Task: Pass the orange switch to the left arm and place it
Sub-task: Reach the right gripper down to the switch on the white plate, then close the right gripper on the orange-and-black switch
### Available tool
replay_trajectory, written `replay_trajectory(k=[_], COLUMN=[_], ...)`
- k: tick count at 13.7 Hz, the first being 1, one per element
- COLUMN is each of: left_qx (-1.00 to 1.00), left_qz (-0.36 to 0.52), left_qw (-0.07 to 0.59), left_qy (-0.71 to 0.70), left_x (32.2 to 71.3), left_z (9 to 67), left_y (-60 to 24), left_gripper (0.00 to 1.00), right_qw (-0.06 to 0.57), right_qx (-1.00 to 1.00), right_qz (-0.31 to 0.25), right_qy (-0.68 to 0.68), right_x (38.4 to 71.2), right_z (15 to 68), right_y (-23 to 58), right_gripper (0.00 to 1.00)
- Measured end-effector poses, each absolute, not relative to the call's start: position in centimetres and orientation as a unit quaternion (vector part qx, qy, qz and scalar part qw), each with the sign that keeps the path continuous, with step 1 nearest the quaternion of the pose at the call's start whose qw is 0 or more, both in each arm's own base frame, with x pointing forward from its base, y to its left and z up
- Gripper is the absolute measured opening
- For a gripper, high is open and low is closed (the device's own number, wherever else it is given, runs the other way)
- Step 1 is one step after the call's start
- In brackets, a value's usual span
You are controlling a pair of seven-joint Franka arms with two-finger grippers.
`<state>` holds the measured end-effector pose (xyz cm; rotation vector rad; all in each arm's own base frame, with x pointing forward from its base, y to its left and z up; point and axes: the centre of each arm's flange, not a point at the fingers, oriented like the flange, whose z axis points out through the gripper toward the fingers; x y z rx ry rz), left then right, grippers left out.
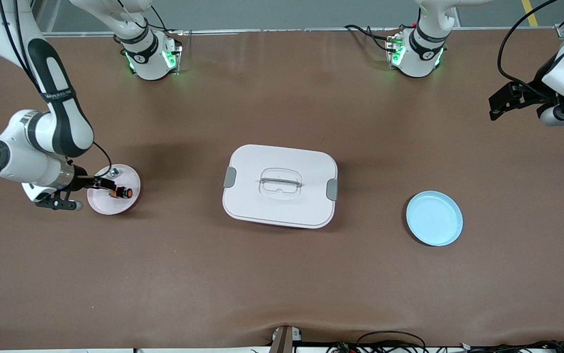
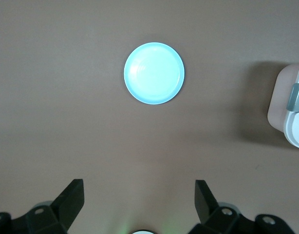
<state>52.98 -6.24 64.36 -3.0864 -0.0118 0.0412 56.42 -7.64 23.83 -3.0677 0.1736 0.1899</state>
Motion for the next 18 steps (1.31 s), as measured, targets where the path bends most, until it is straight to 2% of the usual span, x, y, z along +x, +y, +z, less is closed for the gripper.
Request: replay_trajectory(k=[18], left_qx=[-1.0], left_qz=[0.015], left_qw=[0.027], left_qy=[-0.005], left_x=[53.1], left_z=[64.2], left_y=[-6.1], left_gripper=[1.0], right_qw=[0.027], right_qx=[-0.997], right_qz=[0.06], right_qy=[0.031], right_x=[56.1], right_z=[18.2], right_y=[-5.6], right_gripper=[1.0])
